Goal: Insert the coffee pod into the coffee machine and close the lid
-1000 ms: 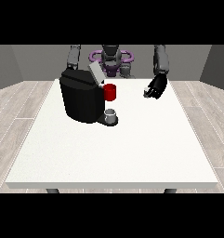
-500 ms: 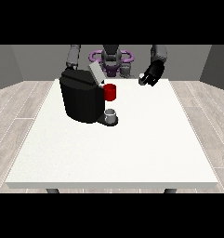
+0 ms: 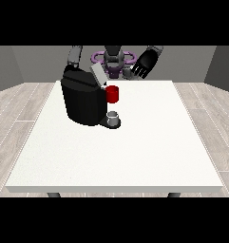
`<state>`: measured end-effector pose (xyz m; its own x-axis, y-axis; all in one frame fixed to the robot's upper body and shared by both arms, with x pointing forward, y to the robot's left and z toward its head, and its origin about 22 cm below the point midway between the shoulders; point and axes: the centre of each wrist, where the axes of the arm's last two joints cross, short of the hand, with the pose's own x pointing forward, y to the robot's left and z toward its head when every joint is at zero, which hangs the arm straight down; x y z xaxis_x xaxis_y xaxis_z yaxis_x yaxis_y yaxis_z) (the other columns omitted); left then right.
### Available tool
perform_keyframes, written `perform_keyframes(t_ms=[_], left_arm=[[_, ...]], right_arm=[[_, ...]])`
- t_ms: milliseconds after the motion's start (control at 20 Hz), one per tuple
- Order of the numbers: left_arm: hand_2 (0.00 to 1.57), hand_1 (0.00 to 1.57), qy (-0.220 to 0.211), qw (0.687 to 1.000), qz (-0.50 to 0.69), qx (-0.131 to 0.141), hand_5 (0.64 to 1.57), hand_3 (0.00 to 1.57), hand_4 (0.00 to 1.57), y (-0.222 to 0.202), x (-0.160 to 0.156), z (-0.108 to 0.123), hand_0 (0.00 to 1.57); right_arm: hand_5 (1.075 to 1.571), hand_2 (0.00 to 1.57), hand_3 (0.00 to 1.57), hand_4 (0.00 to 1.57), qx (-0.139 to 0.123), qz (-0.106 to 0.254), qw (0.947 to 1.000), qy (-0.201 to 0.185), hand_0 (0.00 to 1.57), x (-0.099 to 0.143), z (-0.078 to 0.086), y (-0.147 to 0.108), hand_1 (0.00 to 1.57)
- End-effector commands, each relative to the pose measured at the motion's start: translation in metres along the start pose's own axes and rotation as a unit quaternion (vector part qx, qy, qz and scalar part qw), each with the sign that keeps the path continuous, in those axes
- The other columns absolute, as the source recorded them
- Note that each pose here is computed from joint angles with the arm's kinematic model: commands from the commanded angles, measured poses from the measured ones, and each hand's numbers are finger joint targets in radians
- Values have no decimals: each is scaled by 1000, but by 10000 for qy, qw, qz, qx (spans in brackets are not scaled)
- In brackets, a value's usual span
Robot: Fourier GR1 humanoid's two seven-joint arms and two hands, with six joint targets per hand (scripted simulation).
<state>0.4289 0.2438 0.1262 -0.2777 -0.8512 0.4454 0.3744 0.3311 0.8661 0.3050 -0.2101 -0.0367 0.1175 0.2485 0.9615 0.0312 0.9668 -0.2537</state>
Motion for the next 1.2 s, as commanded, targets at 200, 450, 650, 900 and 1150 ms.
perform_keyframes(t_ms=[200, 450, 650, 900, 1150], left_arm=[[1265, 1235, 191, 9968, 476, 609, 1571, 1266, 502, 68, 21, 0, 1235], [1265, 1216, 166, 9957, 387, 827, 1571, 1256, 470, 111, 42, 4, 1216], [1279, 1225, 104, 9930, 56, 1172, 1571, 1251, 482, 130, 45, 13, 1225], [1303, 1265, -79, 9940, 185, 1077, 1571, 1256, 465, 127, 54, 5, 1265], [1280, 1207, 28, 9917, 39, 1288, 1571, 1238, 475, 133, 52, 7, 1207]], right_arm=[[1571, 0, 0, 0, 251, -71, 9979, -601, 0, 23, -4, -1, 0], [1571, 0, 0, 0, 140, -84, 9959, -893, 0, 63, -18, 2, 0], [1571, 0, 0, 0, -141, 44, 9922, -1238, 0, 69, -21, 1, 0], [1571, 0, 0, 178, -178, -146, 9942, -1049, 0, 84, -28, -9, 0], [1571, 0, 0, 0, -188, -139, 9906, -1350, 0, 97, -29, -8, 0]])
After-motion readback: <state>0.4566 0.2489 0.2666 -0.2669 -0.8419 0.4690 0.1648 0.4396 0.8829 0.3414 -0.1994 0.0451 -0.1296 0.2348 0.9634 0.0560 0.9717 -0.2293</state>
